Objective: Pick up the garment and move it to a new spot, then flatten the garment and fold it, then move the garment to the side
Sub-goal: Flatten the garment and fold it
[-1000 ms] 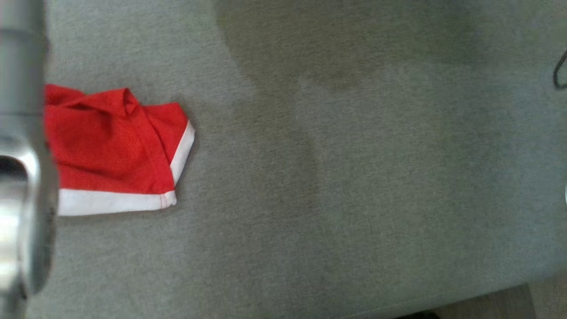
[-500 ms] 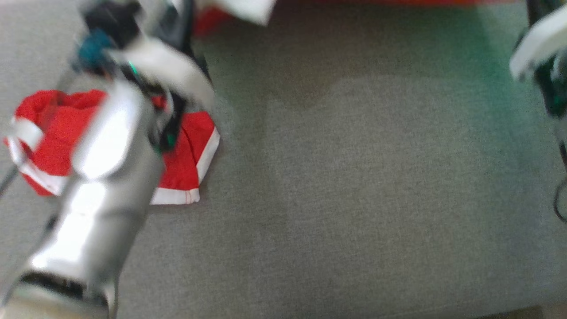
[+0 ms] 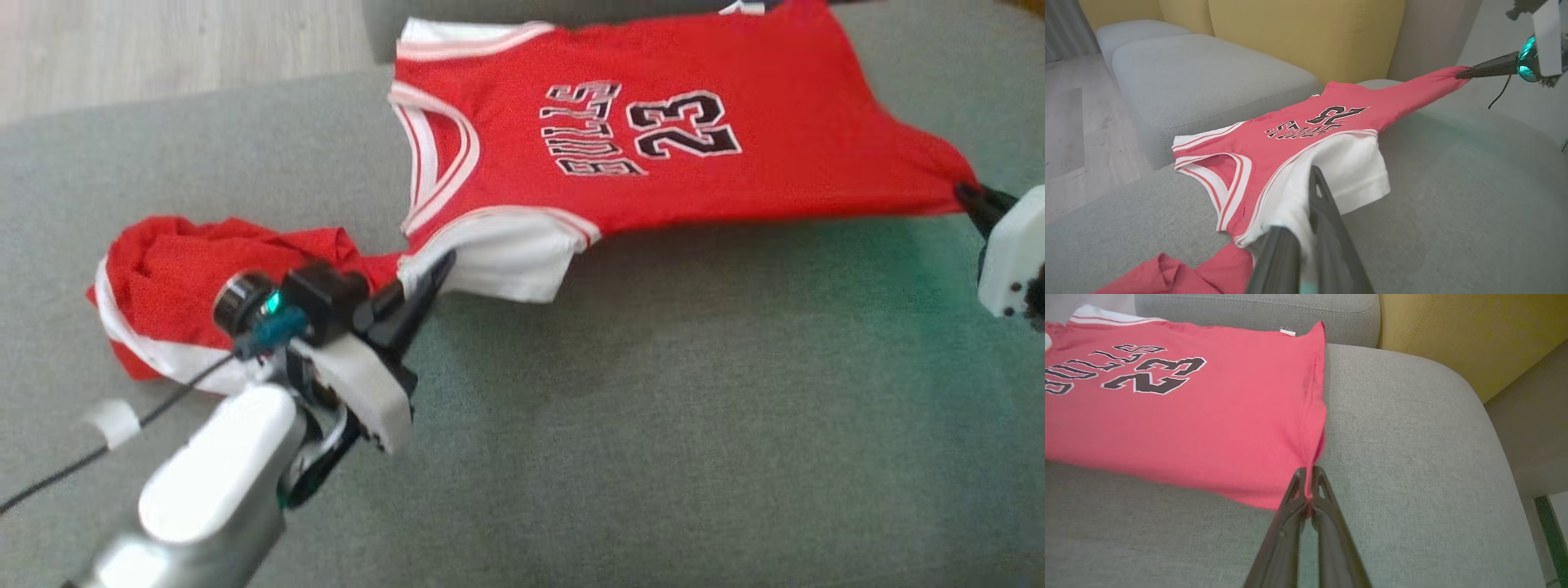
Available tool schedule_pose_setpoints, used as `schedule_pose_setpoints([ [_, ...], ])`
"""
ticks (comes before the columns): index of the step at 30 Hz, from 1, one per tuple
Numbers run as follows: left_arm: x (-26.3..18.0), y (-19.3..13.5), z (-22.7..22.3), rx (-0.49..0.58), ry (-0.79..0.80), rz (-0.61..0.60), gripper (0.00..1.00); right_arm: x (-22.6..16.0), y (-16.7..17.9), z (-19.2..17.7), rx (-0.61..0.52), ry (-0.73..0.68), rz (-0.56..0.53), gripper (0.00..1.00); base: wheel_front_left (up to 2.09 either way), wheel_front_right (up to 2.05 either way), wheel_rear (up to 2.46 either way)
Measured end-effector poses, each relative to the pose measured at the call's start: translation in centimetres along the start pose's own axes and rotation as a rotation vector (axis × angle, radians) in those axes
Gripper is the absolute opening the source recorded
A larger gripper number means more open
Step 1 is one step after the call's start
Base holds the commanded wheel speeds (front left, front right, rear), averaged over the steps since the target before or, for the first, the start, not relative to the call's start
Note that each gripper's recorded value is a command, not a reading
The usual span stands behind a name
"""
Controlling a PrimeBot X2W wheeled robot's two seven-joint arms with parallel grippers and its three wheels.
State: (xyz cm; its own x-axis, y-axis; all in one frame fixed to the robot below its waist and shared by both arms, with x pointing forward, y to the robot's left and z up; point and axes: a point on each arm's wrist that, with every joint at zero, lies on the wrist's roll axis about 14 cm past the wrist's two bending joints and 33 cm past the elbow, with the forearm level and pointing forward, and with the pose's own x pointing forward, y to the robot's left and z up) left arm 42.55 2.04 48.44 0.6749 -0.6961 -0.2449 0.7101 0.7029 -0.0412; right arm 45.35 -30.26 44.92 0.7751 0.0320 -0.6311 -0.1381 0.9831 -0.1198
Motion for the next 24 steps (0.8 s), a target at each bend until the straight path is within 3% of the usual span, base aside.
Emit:
schedule_pose_setpoints([
  [8, -2.8, -4.9, -0.1, -0.015, 0.048, -0.079, 0.00, -3.3, -0.6, -2.8, 0.011, 0.091, 0.011, 0.00, 0.00, 0.00, 0.00],
  [14, -3.7, -6.3, -0.4, -0.021, 0.070, -0.102, 0.00, -4.2, 0.0, -4.8, 0.031, 0.136, 0.037, 0.00, 0.00, 0.00, 0.00],
  [20, -3.2, -6.1, -0.6, -0.038, 0.081, -0.105, 0.00, -3.6, -0.1, -4.8, 0.058, 0.132, 0.042, 0.00, 0.00, 0.00, 0.00],
  [24, -1.8, -4.1, -0.4, -0.031, 0.098, -0.084, 0.00, -2.5, -0.3, -4.6, 0.067, 0.131, 0.033, 0.00, 0.00, 0.00, 0.00],
])
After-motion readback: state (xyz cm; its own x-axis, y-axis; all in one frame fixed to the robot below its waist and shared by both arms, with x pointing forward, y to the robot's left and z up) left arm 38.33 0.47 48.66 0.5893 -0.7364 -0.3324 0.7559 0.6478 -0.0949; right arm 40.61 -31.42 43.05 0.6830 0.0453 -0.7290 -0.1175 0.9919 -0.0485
